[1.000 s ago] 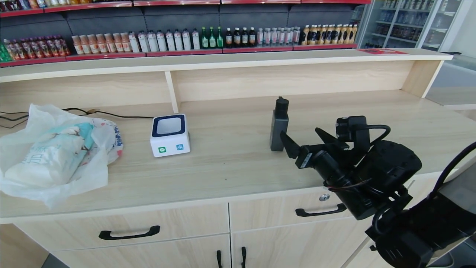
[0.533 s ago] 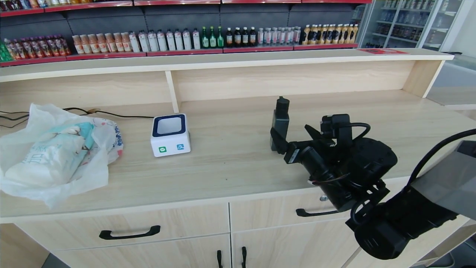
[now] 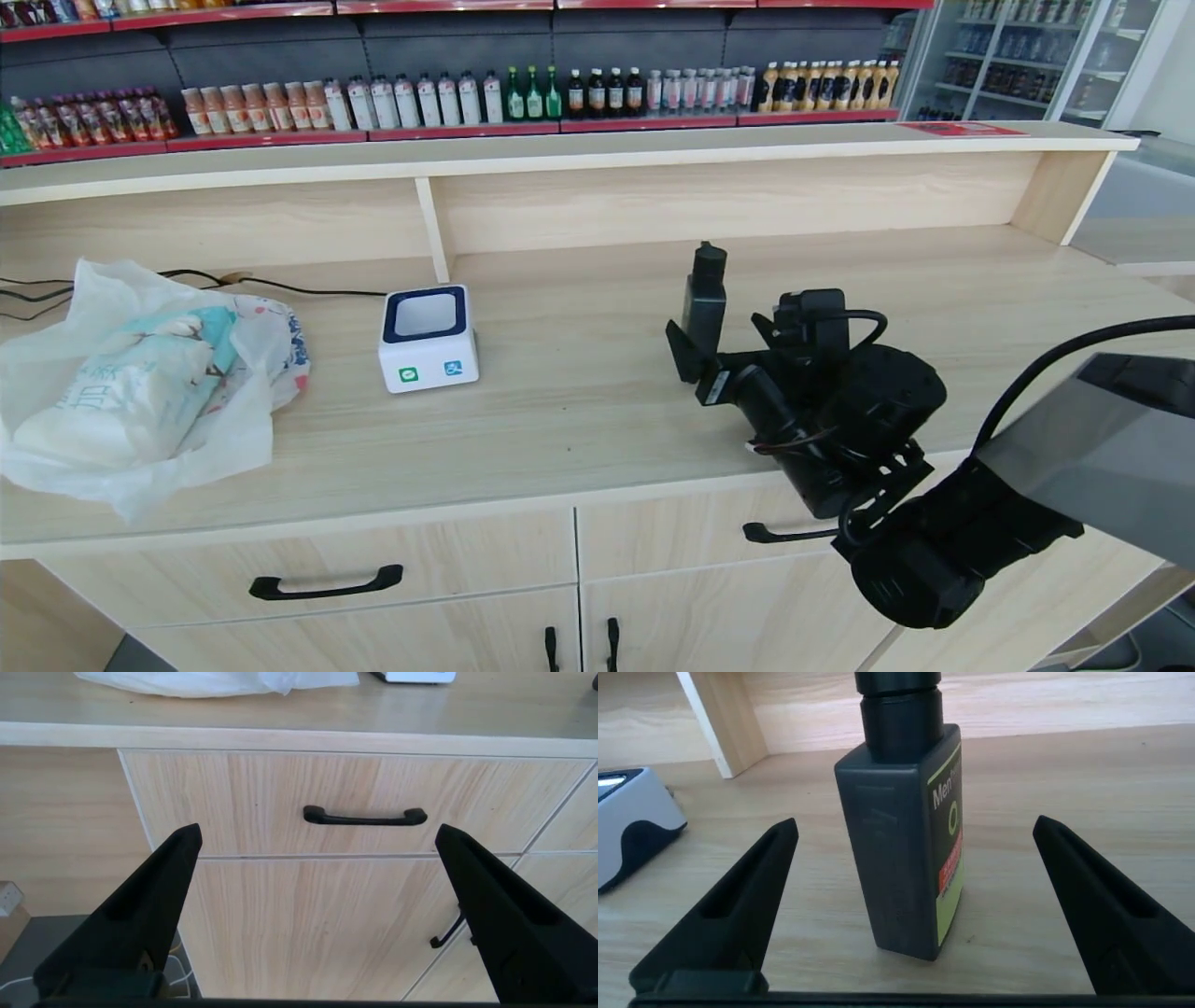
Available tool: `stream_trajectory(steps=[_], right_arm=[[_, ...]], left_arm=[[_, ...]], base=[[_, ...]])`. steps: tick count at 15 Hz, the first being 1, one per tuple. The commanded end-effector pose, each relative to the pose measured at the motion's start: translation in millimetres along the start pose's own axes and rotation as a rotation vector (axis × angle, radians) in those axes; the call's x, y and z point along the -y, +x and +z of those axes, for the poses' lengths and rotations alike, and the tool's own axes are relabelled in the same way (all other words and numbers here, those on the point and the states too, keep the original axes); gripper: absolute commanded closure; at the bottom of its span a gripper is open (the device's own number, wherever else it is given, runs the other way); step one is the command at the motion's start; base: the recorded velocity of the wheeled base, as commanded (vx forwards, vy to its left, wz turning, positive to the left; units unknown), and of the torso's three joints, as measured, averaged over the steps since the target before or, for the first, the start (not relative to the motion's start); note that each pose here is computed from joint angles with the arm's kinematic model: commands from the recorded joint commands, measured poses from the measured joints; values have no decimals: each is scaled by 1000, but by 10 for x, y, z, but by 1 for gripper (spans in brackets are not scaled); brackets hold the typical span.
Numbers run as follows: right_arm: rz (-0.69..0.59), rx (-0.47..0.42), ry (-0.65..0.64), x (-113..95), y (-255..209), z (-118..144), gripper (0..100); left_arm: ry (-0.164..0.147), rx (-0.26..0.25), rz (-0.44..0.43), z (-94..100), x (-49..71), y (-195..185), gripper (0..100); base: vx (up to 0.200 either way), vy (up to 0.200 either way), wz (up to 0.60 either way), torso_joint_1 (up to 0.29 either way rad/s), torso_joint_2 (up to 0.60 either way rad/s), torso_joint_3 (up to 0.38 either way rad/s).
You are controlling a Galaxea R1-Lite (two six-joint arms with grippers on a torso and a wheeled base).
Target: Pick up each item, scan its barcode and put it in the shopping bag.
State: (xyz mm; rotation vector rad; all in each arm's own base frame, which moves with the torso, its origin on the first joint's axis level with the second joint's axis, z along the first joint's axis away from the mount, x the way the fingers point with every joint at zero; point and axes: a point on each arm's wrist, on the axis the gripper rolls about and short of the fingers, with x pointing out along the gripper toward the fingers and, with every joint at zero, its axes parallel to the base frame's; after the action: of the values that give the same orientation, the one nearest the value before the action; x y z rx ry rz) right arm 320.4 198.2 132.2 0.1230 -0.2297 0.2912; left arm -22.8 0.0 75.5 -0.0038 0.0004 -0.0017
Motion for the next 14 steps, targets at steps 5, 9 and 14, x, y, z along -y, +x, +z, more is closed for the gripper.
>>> stream_trajectory(steps=[5,9,14], right_arm=[[-45,-34,-10,90,-22,-91,0],[-69,-41,-7,129,-40,-100,0],[-92,-44,-14,225,-55,-79,0]], left_arm=[[-2,2,0,1,0,0,0],[-2,5,0,5,0,0,0],[-2,7,0,6,0,0,0]], base=[[0,0,0,0,0,0],[0,0,0,0,0,0],[0,0,0,0,0,0]])
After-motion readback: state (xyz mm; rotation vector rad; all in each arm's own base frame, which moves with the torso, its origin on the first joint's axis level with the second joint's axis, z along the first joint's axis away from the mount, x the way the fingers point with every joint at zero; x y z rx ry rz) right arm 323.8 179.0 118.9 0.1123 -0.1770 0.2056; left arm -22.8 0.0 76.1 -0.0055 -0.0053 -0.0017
